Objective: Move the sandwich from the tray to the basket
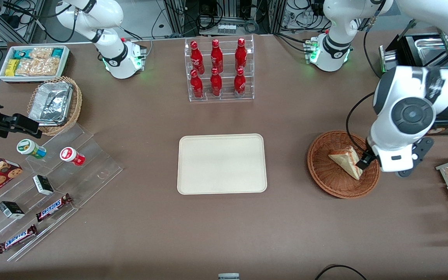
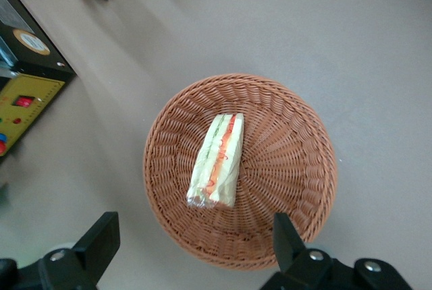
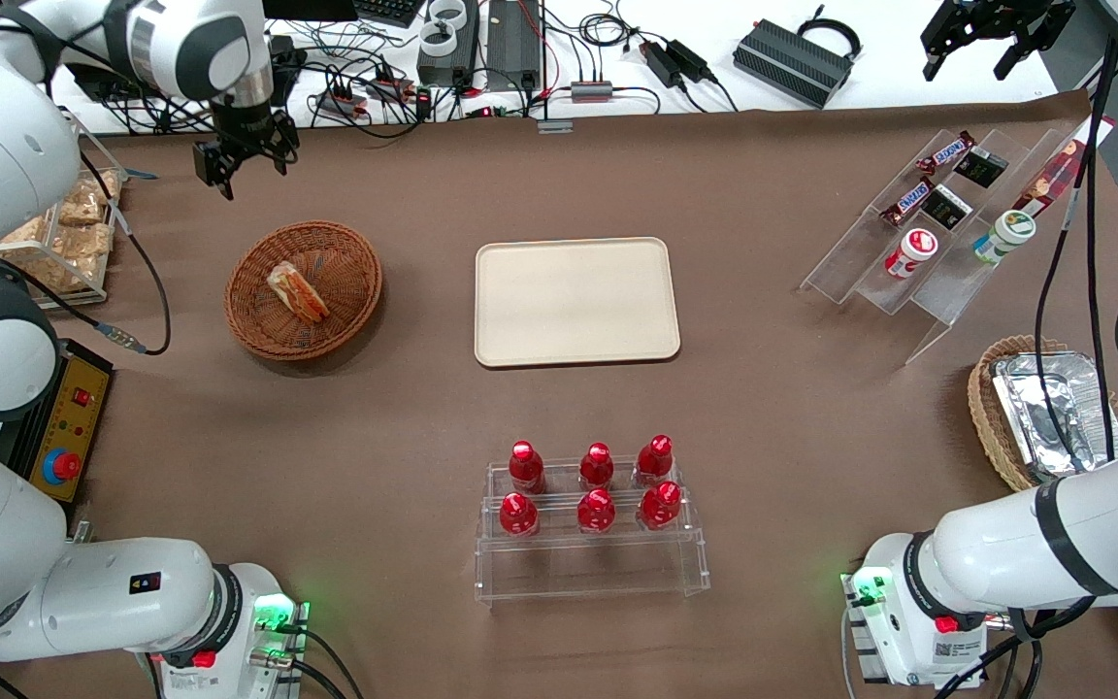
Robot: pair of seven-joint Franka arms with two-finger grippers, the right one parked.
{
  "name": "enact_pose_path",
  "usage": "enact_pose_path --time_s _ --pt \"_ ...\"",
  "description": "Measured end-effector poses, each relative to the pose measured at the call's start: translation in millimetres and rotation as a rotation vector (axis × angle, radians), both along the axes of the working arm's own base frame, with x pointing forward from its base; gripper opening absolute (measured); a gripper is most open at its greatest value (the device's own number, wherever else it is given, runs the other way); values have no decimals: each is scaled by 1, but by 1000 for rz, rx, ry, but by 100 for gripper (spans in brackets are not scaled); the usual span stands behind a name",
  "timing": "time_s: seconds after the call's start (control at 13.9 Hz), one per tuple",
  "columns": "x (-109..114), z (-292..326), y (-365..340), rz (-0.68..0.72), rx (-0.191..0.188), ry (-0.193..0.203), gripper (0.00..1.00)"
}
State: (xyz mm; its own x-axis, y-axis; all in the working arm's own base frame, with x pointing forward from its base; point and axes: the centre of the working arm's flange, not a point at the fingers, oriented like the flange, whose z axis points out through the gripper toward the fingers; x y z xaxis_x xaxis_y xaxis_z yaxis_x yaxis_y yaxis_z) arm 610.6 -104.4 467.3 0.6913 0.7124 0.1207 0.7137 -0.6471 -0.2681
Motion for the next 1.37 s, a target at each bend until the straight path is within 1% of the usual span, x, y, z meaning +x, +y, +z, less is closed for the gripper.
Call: enact_pose_path --time_s 0.14,0.22,0.29,0.5,0.72,0.79,0.94,1.08,1.23,1.37 --pt "-2 21 3 -69 -12 49 100" --pt "-5 34 5 -119 -25 75 100" --pt "-9 48 8 -171 -48 95 100" --pt "-30 94 32 -341 -136 140 100" --pt "-48 123 77 -499 -260 169 100" --pt "-52 126 92 -551 -291 176 100" --pt "-61 127 112 -630 -321 192 100" --pt "-72 128 117 -672 -332 201 100" --pt "-82 132 115 -685 -346 196 100" --pt "-86 134 112 -689 -354 190 100"
